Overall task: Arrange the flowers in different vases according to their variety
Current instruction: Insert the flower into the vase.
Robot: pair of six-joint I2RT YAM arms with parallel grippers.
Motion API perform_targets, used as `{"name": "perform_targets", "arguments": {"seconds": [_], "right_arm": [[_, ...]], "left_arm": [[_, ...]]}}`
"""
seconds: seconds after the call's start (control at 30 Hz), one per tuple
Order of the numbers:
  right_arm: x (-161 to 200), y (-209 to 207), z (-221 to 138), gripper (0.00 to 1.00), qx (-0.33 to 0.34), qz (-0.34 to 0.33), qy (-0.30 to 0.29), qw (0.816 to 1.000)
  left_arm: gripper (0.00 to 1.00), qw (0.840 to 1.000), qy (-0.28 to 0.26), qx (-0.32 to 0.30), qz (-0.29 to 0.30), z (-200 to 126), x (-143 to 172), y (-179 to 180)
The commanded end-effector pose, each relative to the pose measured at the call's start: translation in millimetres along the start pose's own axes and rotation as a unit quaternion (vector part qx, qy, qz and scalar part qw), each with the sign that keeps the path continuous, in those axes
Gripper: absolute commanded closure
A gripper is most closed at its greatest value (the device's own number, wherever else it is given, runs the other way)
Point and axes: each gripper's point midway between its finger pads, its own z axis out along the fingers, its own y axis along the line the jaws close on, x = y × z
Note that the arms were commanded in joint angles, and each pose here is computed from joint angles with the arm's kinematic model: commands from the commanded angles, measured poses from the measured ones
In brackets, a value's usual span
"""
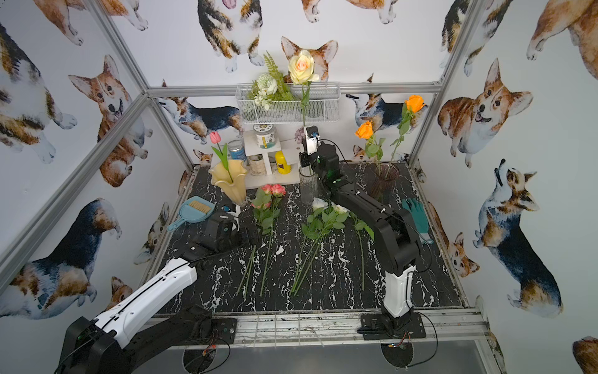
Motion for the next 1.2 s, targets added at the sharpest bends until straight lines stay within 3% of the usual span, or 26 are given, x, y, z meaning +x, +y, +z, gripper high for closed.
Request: {"name": "perform_targets", "arguments": {"seconds": [0.0,0.03,0.07,0.17,0.23,0.3,0.63,1.17], "right_arm": [[1,3,-2,0.98,-0.007,0.018,-0.015,1.000],[4,4,-3,0.94,-0.011,0.017,-0.012,1.000],[5,4,-4,0.84,-0.012,0.017,-0.010,1.000],[7,4,-7,0.45,-0.011,0.014,-0.007,1.000],[3,5,-9,0.31,-0.010,0.011,-0.006,1.000],[1,4,-12,0.25,-0.009,0.011,-0.007,1.000],[-9,2,-35,0.24,-0.012,0.019,-0.009,1.000],[3,6,-116,0.23,-0.042,0.087,0.037,0.995]], "left_arm": [[0.00,1.000,0.002,-0.001,-0.002,1,2,2],[0.00,1.000,0.003,-0.001,-0.001,1,2,2],[0.00,1.000,0.003,-0.004,-0.002,2,3,3],[0.00,1.000,0.006,-0.007,-0.003,4,4,5],[0.00,1.000,0.008,-0.010,-0.004,5,4,6],[0.00,1.000,0.010,-0.013,-0.004,5,5,7],[0.02,0.999,0.027,-0.043,0.000,11,12,18],[0.21,0.993,0.093,-0.065,0.021,38,37,24]]}}
